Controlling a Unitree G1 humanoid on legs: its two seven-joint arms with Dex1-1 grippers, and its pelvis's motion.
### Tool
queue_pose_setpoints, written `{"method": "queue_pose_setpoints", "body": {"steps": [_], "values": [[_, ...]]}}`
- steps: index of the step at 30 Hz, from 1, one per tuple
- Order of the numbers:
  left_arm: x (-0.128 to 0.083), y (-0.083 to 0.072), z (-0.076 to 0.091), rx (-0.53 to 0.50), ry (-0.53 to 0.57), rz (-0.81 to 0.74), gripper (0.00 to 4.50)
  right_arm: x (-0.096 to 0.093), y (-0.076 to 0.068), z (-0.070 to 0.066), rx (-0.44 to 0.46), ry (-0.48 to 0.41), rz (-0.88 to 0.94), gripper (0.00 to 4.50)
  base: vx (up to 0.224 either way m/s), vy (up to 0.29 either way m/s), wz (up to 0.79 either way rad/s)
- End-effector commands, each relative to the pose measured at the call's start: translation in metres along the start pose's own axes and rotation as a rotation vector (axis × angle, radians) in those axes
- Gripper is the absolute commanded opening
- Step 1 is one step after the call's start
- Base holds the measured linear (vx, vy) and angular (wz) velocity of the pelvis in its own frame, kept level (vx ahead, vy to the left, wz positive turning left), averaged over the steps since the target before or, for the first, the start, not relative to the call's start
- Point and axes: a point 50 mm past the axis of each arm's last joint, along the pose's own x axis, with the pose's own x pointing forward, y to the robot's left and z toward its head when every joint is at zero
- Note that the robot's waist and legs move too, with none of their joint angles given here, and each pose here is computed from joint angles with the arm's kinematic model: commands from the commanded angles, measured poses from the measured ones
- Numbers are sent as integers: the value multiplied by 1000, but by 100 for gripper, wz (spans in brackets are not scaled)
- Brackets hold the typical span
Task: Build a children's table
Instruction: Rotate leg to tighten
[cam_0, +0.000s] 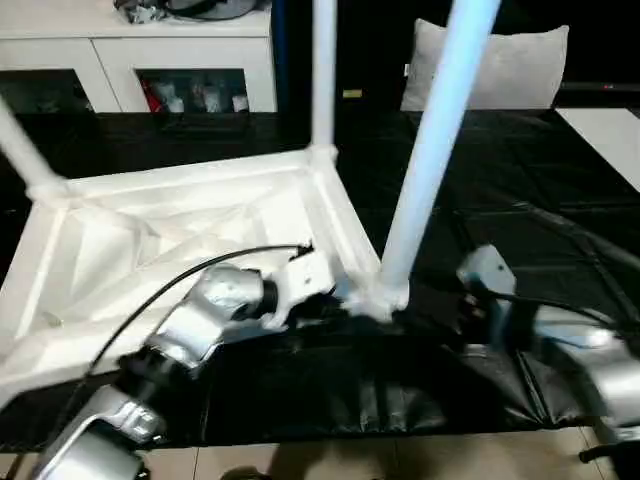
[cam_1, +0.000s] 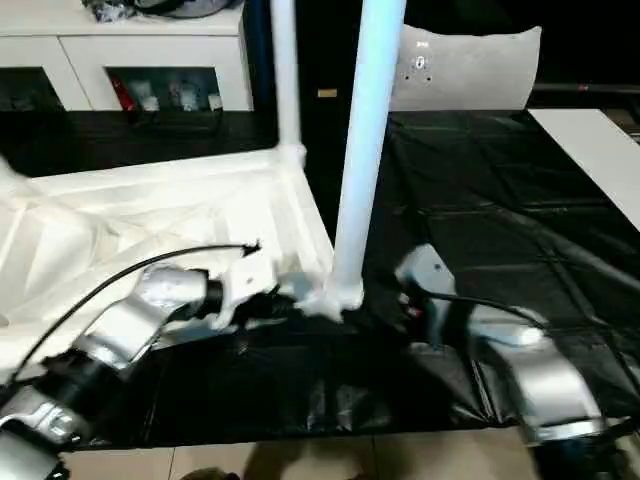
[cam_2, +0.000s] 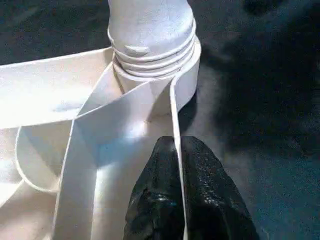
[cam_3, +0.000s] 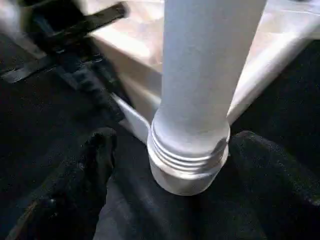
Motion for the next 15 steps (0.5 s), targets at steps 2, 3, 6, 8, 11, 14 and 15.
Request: {"method": "queue_pose_setpoints", "body": {"steps": [2, 3, 6, 8, 11, 14, 15], "values": [[1, -16, 5, 79, -30, -189, 0, -8, 1, 4, -66, -5, 123, 392, 0, 0, 0], [-1, -18, 5, 94, -24, -226, 0, -9, 1, 4, -69, -1, 152, 392, 0, 0, 0], [-3, -22, 5, 115, -16, -282, 0, -9, 0, 5, -76, -1, 184, 392, 0, 0, 0], [-5, -26, 5, 140, -6, -346, 0, -7, 1, 6, -81, 0, 232, 392, 0, 0, 0], [-7, -30, 6, 170, 2, -407, 0, -5, 4, 5, -72, 2, 297, 366, 0, 0, 0], [-7, -32, 8, 197, 9, -442, 0, -2, 8, 5, -55, -4, 367, 346, 0, 0, 0], [-6, -31, 8, 204, 12, -448, 0, -1, 10, 5, -45, -6, 390, 335, 0, 0, 0]]}}
